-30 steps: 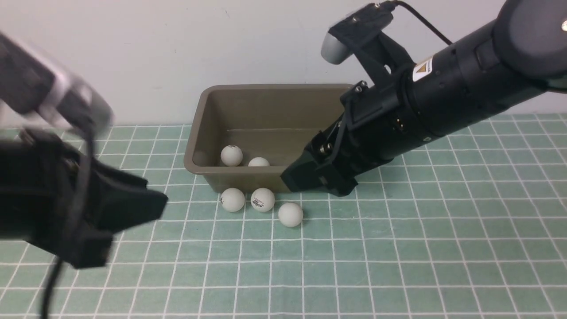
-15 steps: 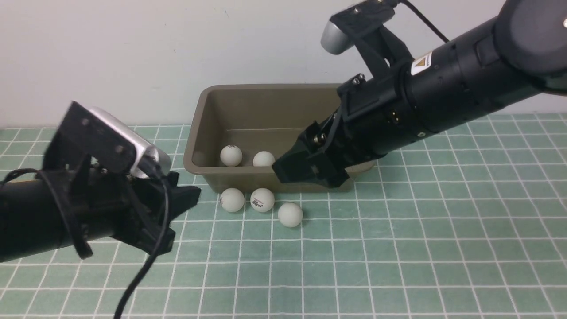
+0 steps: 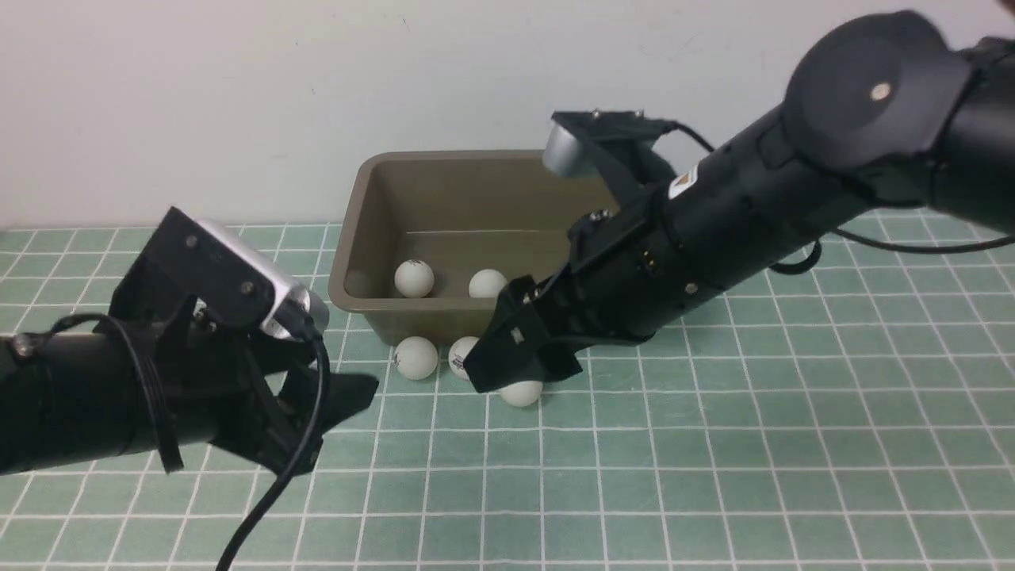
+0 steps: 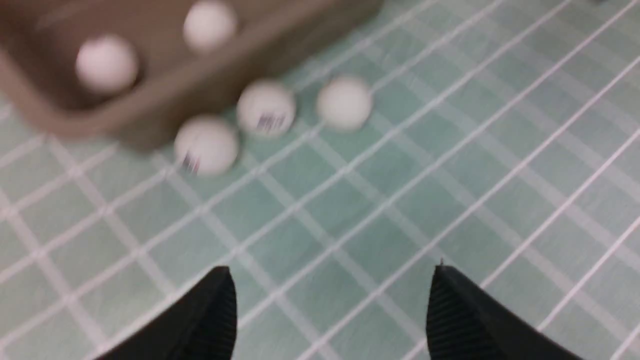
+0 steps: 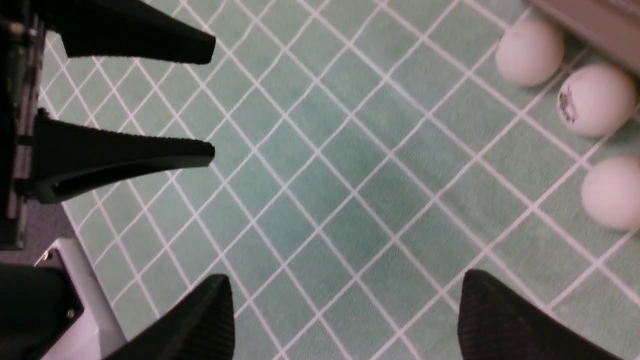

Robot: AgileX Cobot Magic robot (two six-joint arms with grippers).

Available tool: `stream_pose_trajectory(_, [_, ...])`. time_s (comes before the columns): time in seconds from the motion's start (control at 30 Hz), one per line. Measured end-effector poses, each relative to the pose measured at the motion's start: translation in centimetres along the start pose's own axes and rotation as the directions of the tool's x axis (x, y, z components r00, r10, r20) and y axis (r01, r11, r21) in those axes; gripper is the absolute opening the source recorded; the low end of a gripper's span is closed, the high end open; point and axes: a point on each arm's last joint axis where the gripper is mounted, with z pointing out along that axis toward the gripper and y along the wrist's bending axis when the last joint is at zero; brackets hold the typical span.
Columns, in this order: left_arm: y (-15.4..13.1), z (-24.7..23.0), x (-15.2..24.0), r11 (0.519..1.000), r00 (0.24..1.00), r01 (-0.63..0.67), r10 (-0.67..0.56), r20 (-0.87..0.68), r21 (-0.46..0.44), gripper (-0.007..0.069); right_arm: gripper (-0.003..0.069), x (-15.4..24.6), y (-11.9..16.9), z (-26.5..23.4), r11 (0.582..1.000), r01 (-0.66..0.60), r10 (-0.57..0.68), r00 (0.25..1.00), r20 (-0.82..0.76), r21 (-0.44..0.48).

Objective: Put the table tennis balls in the box on the green coffee tablecloth.
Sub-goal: 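Reach for and grasp a ping pong ball on the table beside the basket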

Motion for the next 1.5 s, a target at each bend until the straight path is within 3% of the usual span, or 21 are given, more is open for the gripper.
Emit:
stream_pose_trajectory(0.33, [1.2, -0.1, 1.1, 0.990, 0.993, 0.026, -0.041, -0.111, -0.136, 0.0461, 0.0491, -0.3, -1.0, 1.5, 0.999, -0.020, 0.019, 0.999, 0.028, 0.031])
stream_pose_trajectory(0.67, [1.4, -0.2, 1.1, 0.985, 0.992, 0.046, -0.064, -0.108, -0.164, 0.0461, 0.0483, 0.5, -3.7, 5.5, 0.993, -0.076, 0.078, 0.997, -0.019, 0.087])
stream_pose_trajectory(0.9, [1.5, -0.2, 1.0, 0.985, 0.993, 0.046, -0.063, -0.101, -0.168, 0.0461, 0.0436, 0.8, -5.6, 6.3, 0.971, 0.073, -0.062, 0.997, -0.054, 0.229])
stream_pose_trajectory(1.1, [1.5, -0.2, 1.0, 0.985, 0.993, 0.045, -0.063, -0.100, -0.169, 0.0461, 0.0402, 0.8, -6.1, 6.6, 0.958, 0.107, -0.094, 0.994, -0.062, 0.267])
stream_pose_trajectory(1.3, [1.5, -0.2, 1.0, 0.984, 0.993, 0.045, -0.062, -0.099, -0.170, 0.0461, 0.0424, 1.3, -6.9, 7.8, 0.955, 0.114, -0.095, 0.992, -0.082, 0.273])
stream_pose_trajectory(1.5, [1.5, -0.2, 0.9, 0.984, 0.994, 0.044, -0.061, -0.095, -0.173, 0.0461, 0.0503, 1.7, -7.8, 9.4, 0.952, 0.117, -0.095, 0.991, -0.091, 0.284])
